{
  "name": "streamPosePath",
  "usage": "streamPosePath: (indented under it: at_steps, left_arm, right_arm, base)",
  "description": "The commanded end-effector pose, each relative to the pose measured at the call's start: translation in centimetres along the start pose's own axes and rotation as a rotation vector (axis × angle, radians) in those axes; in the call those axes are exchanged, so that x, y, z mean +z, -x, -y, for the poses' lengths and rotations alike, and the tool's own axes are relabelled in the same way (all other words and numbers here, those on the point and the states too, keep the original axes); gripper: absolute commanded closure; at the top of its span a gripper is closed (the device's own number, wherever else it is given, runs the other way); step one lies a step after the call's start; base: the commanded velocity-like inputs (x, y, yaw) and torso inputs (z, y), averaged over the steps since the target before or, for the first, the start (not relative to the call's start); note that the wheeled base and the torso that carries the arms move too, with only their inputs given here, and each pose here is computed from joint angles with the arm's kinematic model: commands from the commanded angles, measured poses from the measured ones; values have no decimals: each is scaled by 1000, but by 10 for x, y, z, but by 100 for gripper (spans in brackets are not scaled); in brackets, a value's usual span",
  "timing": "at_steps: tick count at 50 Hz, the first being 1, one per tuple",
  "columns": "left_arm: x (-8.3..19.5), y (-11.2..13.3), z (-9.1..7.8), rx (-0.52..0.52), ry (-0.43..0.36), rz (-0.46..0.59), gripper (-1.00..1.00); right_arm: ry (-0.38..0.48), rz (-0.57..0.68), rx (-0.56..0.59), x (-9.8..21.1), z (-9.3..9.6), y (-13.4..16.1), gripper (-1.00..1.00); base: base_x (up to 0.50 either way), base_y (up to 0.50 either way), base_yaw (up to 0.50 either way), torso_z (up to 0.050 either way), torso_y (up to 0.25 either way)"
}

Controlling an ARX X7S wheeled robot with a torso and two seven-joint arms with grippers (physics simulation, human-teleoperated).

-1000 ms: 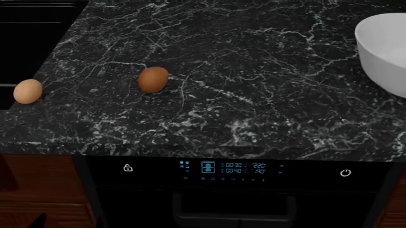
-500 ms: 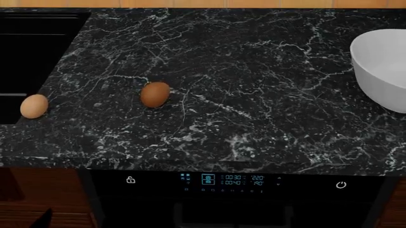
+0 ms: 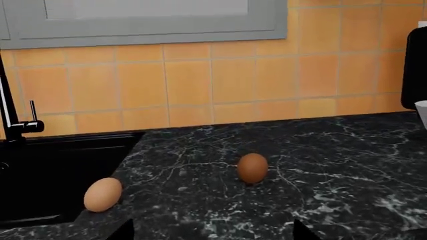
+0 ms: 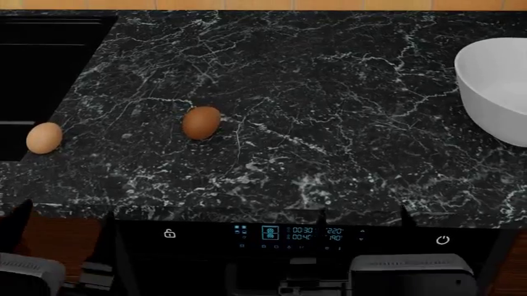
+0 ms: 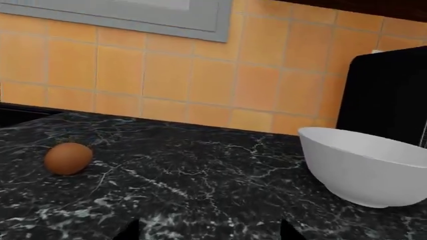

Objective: Place the eggs and milk next to the bowl.

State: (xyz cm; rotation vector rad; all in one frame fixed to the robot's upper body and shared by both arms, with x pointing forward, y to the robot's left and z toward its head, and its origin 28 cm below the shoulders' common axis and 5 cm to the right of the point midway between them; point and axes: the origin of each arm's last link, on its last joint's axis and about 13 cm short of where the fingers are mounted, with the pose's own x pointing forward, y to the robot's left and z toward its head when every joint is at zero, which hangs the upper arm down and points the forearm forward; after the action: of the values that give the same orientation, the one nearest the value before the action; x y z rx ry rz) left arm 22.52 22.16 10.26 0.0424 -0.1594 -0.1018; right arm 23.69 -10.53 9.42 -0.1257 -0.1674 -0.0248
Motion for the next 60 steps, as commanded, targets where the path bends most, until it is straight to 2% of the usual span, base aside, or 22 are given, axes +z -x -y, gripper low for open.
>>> streamPosePath:
  at_steps: [1, 8, 10, 17, 28, 52, 60]
  left_arm:
    - [34, -14, -17, -18, -52, 35, -100]
    - [57, -25, -35, 1, -24, 31, -100]
    - [61, -29, -39, 12, 3, 29, -100]
    - [70, -40, -47, 30, -10, 45, -100]
    - [69, -41, -46, 17, -43, 67, -100]
    - [63, -38, -43, -12, -55, 36, -100]
    - [60, -40, -39, -26, -47, 28, -100]
  right_arm:
    - [24, 49, -17, 30, 15, -19, -100]
    - [-22, 58, -25, 47, 27, -36, -100]
    - [-13, 65, -26, 53, 29, -40, -100]
    - [8, 89, -26, 69, 34, -45, -100]
    - [2, 76, -17, 64, 33, -43, -100]
    - [-8, 56, -4, 57, 31, -42, -100]
    - [-27, 45, -7, 56, 32, -40, -100]
  base:
    - [0, 0, 0, 0, 0]
    - [0, 0, 0, 0, 0]
    - [0, 0, 0, 0, 0]
    - [0, 0, 0, 0, 0]
    - [0, 415, 0, 0, 0]
    - [0, 500, 0, 0, 0]
    - [0, 0, 0, 0, 0]
